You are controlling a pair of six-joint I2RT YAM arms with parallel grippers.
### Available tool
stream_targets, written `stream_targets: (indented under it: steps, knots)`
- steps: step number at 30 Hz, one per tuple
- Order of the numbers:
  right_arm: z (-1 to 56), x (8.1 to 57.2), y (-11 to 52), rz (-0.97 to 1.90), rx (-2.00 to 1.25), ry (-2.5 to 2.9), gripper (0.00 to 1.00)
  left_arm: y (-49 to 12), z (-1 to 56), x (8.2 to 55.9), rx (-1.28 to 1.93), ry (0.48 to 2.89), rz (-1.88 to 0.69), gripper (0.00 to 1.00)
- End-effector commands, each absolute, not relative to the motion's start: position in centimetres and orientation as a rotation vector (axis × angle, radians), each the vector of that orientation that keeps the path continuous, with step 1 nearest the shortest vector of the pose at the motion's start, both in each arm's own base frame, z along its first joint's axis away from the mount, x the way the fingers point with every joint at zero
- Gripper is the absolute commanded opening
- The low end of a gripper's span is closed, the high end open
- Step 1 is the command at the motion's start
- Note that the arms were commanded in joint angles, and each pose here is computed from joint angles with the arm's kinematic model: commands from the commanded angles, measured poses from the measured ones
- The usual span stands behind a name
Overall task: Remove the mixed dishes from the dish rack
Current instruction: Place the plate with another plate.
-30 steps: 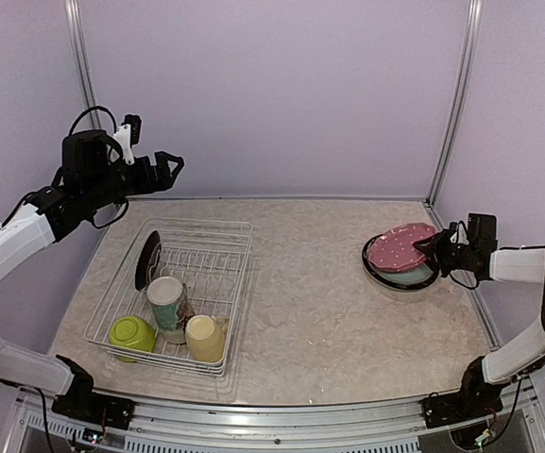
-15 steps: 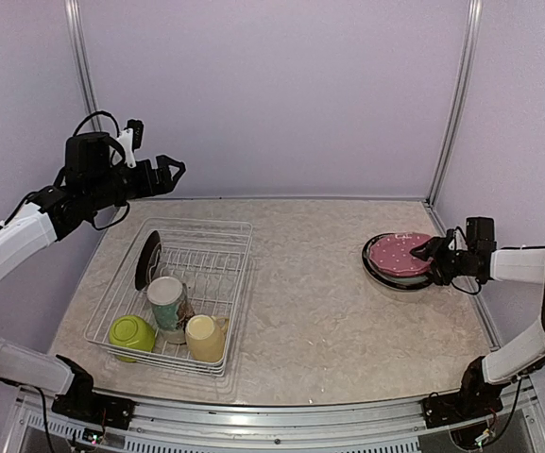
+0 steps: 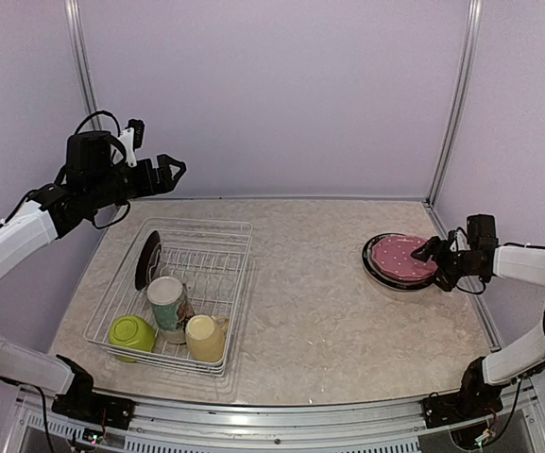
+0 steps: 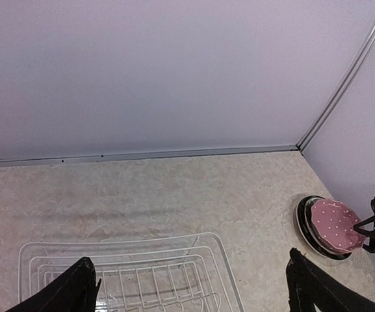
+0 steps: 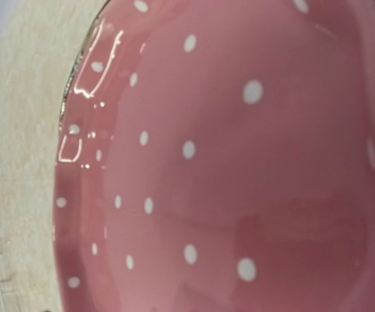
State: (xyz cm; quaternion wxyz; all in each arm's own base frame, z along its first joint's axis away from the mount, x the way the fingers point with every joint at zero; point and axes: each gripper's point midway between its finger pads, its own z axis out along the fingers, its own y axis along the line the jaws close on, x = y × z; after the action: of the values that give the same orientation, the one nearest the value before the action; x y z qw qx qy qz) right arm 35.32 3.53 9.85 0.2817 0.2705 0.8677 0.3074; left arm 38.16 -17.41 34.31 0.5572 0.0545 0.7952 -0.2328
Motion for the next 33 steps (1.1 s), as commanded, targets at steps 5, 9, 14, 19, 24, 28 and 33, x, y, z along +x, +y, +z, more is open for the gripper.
stream_targets:
  steps: [5, 9, 14, 19, 24, 28, 33]
  knots:
    - [11.7, 36.7, 3.6, 0.74, 0.637, 2.32, 0.9, -17.3, 35.6, 37.9, 0.117, 1.869, -0.58, 0.98]
    - [11.5, 37.1, 4.2, 0.678, 0.596, 2.356, 0.93, -17.5, 36.0, 37.8, 0.105, 1.866, -0.613, 0.99]
    - [12.0, 37.7, 3.9, 0.604, 0.568, 2.37, 0.96, -17.4, 36.3, 37.7, 0.1, 1.861, -0.634, 0.99]
    - [11.8, 37.8, 3.3, 0.528, 0.553, 2.408, 0.98, -16.8, 36.3, 37.9, 0.073, 1.868, -0.649, 0.99]
    - [11.4, 37.2, 3.3, 0.455, 0.537, 2.448, 0.99, -16.6, 36.6, 37.9, 0.044, 1.87, -0.7, 0.99]
    - [11.4, 36.7, 2.9, 0.418, 0.54, 2.456, 1.0, -16.3, 36.4, 38.2, 0.015, 1.878, -0.716, 0.99]
    - [11.4, 36.2, 2.6, 0.393, 0.538, 2.463, 1.0, -16.5, 36.3, 38.3, 0.017, 1.883, -0.744, 0.99]
